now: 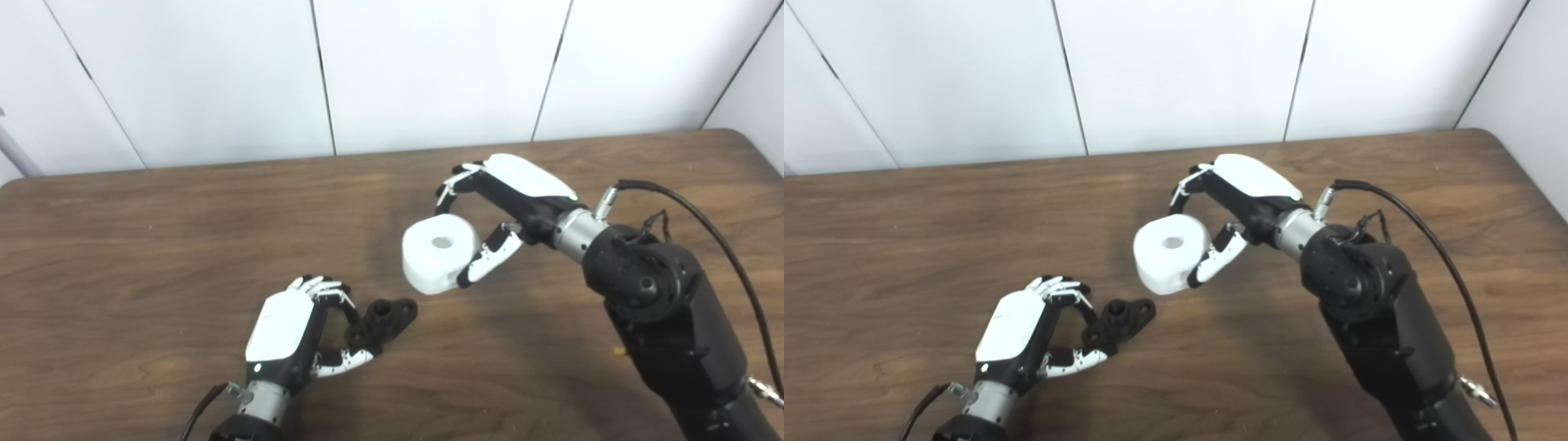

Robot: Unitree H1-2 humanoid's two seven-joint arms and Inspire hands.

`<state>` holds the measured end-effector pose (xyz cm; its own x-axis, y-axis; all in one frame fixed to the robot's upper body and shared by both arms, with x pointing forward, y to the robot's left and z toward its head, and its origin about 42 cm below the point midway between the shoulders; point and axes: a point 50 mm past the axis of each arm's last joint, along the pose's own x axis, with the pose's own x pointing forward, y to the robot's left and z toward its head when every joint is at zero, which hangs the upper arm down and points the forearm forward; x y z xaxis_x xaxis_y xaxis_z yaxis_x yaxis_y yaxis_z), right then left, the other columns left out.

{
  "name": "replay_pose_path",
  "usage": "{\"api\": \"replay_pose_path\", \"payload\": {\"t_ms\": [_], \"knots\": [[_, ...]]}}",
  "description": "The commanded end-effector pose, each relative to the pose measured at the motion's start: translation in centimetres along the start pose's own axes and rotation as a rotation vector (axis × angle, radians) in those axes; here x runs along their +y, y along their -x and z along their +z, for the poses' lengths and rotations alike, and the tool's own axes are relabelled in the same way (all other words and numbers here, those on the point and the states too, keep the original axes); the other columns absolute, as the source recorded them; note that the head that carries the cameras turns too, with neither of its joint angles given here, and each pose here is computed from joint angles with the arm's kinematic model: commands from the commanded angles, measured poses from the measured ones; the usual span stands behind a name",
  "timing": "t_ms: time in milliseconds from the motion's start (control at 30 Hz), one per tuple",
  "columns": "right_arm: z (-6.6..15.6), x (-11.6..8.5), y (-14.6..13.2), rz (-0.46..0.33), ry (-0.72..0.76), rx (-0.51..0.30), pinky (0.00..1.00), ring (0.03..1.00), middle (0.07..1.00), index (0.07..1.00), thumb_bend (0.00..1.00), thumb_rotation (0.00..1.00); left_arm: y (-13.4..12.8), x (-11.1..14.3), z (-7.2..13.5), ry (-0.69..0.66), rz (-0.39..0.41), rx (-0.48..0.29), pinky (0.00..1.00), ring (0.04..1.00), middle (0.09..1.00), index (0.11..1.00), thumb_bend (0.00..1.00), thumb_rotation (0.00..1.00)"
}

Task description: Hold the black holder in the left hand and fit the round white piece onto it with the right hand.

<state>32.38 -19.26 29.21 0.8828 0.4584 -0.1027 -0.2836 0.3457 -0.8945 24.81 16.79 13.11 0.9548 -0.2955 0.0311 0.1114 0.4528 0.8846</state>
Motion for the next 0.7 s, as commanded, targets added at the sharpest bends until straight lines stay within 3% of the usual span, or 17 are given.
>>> {"api": "replay_pose_path", "payload": {"t_ms": [0, 267, 667], "knots": [[1.6, -1.5, 0.3, -0.069, 0.026, -0.051, 1.0, 0.942, 0.804, 0.481, 0.53, 0.14, 0.0, -1.0, 0.3, -0.016, -0.052, -0.008, 0.92, 0.861, 0.764, 0.486, 0.52, 0.05], [3.0, -0.6, 0.2, -0.046, -0.003, -0.093, 1.0, 0.949, 0.808, 0.481, 0.53, 0.14, -0.2, -1.2, 0.5, -0.022, -0.058, -0.002, 0.93, 0.866, 0.771, 0.486, 0.52, 0.05], [3.5, -1.4, -0.3, -0.078, -0.023, -0.108, 1.0, 0.948, 0.805, 0.481, 0.53, 0.14, -0.4, -1.4, 0.7, -0.028, -0.056, -0.005, 0.93, 0.863, 0.77, 0.486, 0.52, 0.05]]}}
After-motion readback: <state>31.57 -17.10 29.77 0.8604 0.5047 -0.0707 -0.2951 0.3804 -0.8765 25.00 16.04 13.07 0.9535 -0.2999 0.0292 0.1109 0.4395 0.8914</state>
